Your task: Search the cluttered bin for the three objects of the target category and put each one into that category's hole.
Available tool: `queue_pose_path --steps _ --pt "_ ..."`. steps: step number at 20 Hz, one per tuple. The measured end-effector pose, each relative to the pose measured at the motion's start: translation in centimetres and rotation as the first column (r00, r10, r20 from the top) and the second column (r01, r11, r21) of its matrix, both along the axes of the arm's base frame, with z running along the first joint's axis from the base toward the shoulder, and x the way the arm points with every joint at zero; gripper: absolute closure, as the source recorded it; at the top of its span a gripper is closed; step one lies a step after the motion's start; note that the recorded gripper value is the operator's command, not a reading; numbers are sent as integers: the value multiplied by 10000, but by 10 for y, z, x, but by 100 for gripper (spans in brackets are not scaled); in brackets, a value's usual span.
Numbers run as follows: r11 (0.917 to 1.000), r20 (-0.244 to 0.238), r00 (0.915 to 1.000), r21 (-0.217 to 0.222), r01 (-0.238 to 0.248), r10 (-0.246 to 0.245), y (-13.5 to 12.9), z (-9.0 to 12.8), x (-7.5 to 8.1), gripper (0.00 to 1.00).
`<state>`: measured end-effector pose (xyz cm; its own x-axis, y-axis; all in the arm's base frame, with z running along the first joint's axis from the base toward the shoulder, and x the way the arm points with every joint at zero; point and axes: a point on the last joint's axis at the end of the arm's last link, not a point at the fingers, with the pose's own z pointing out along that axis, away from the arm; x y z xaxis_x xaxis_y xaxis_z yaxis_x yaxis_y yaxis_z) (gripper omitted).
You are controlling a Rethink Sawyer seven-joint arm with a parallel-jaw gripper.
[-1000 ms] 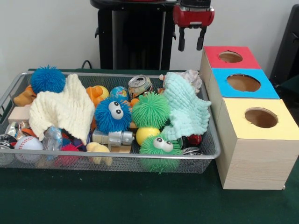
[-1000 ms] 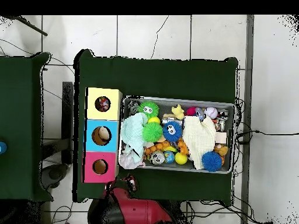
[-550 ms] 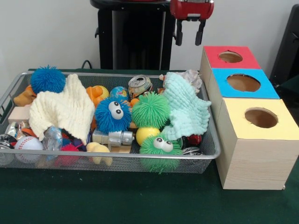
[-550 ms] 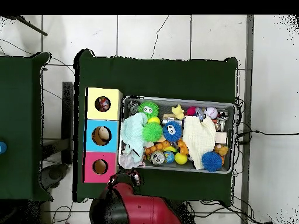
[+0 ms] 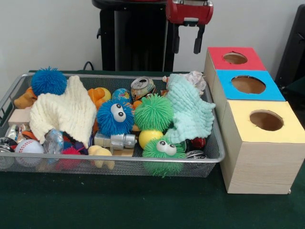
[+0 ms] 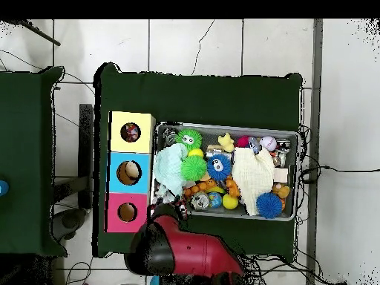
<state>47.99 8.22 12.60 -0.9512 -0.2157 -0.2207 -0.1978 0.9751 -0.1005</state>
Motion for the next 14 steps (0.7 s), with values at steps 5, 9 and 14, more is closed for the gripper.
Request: queue_pose_path --steps 5,9,14 --pt "10000 311 9995 -26 -4 4 -3 -12 15 0" --pt "10000 597 9982 -43 -38 40 -3 -26 23 0" --pt "9999 905 9958 -47 -134 138 1 -44 26 0"
